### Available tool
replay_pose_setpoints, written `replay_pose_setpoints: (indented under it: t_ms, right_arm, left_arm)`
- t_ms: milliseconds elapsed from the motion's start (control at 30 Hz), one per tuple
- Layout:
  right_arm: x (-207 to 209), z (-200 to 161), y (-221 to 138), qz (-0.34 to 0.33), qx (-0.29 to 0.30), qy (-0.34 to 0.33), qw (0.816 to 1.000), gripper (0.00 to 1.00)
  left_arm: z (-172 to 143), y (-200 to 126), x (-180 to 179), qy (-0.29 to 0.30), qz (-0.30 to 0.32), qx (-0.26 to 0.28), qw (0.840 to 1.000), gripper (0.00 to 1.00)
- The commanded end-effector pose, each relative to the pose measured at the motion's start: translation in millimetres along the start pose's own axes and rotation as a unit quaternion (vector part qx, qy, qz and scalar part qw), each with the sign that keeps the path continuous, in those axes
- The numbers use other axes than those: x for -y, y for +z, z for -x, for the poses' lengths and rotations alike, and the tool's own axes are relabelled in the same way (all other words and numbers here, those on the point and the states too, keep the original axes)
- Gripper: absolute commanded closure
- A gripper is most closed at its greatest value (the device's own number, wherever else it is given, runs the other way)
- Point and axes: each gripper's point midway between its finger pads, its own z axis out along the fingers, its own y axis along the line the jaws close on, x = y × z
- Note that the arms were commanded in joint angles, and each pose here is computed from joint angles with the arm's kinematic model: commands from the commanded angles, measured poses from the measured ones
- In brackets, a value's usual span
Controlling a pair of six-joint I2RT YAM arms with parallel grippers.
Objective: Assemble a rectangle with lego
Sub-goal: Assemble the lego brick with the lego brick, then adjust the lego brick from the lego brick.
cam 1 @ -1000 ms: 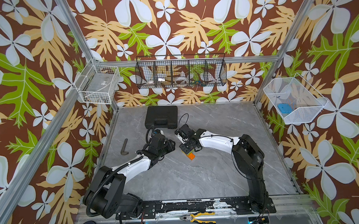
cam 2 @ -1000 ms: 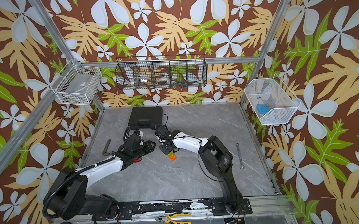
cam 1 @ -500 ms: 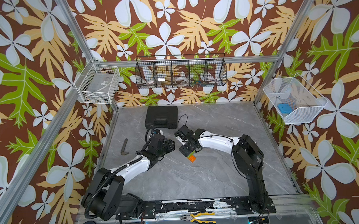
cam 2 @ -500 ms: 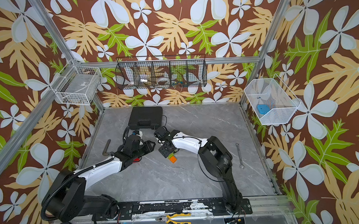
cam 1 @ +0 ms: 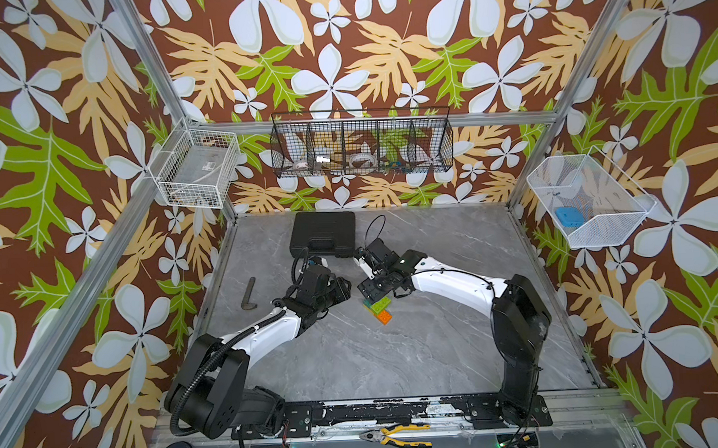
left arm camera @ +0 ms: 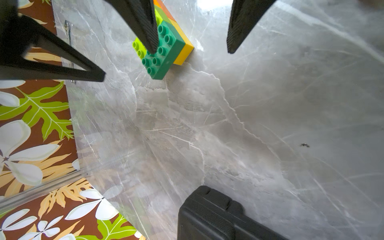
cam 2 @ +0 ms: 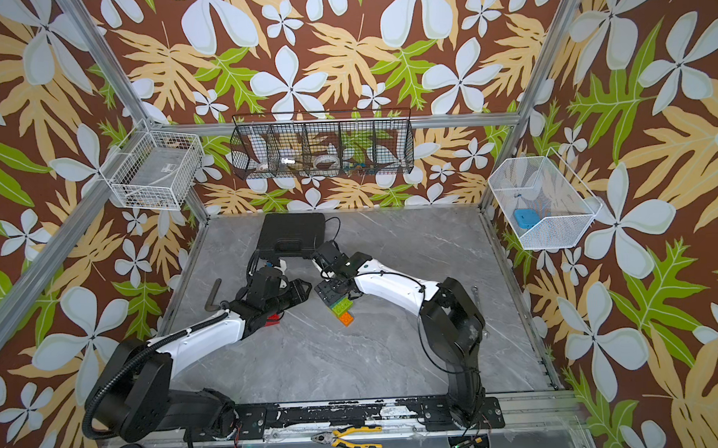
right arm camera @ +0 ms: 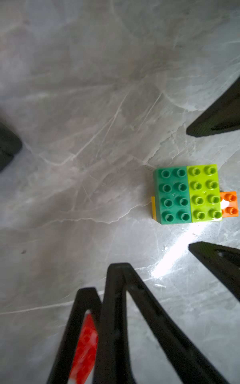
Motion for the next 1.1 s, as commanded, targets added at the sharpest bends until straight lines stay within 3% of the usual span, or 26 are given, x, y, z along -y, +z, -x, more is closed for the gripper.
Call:
replay_pose_setpoints:
  t_ms: [0, 100, 200, 500, 1067]
  right_arm:
    - [15, -9, -12, -0.009, 0.002, 0.098, 0.995, 0.28]
    - [15, -32, -14, 0.023, -0.022, 0.176, 0.984, 0.31]
    - [5, -48, -11, 0.065, -0.048, 0.216, 0.973, 0.33]
    - [5, -66, 9, 0.081, -0.078, 0.228, 0.967, 0.36]
    - [2, -71, 30, 0.083, -0.093, 0.223, 0.967, 0.32]
  left_arm:
    - [-11, 6, 16, 0.016, -0.026, -0.032, 0.999, 0.41]
    - [-26, 16, 27, 0.032, -0.039, -0.068, 0.996, 0.32]
    - [-39, 24, 32, 0.043, -0.053, -0.100, 0.993, 0.30]
    - [-56, 31, 26, 0.067, -0.051, -0.139, 0.987, 0.36]
    - [-70, 35, 13, 0.085, -0.026, -0.156, 0.984, 0.35]
